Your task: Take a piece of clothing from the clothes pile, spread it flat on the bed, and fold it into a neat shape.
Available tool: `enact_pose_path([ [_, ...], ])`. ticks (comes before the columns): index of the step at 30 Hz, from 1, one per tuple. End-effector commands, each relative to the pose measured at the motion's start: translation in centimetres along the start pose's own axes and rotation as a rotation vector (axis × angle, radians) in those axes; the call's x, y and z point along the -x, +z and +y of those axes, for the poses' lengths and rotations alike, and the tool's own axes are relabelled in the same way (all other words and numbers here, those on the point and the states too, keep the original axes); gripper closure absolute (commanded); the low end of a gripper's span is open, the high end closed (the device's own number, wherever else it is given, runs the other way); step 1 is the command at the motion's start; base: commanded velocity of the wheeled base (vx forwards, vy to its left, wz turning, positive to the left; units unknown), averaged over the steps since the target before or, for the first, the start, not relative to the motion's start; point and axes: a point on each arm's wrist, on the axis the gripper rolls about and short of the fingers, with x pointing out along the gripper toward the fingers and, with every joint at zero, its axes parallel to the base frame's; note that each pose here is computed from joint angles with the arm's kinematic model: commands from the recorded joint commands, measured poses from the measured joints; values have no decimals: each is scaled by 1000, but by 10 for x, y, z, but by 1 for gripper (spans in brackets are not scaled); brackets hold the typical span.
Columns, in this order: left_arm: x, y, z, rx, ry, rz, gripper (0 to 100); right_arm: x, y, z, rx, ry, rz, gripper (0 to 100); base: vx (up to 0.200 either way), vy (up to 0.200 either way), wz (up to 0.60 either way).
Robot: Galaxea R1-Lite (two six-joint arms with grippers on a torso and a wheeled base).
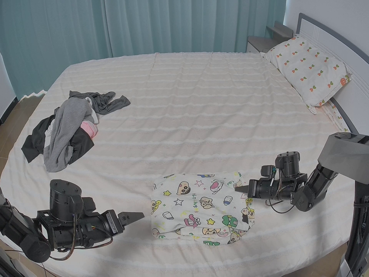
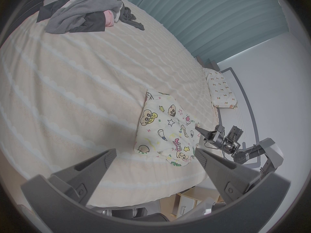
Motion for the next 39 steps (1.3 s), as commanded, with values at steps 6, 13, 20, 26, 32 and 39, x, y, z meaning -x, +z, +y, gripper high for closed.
enact_pose_path([
  [6, 0, 0, 0, 1, 1, -1, 0, 8, 1, -9, -18, -33, -19, 100, 0, 0, 0],
  [13, 0, 0, 0, 1, 1, -1, 0, 9, 3, -12, -18, -41, -37, 100, 0, 0, 0],
  [20, 0, 0, 0, 1, 3, -1, 0, 9, 4, -11, -9, -39, -40, 100, 0, 0, 0],
  [26, 0, 0, 0, 1, 3, -1, 0, 10, 17, -12, 2, -37, -79, 0, 0, 0, 0],
  [32, 0, 0, 1, 2, 4, 0, 0, 4, 47, -12, 16, -32, -125, 0, 0, 0, 0],
  [39, 0, 0, 1, 2, 4, 0, 0, -22, 56, -10, 1, -30, -60, 0, 0, 0, 0],
])
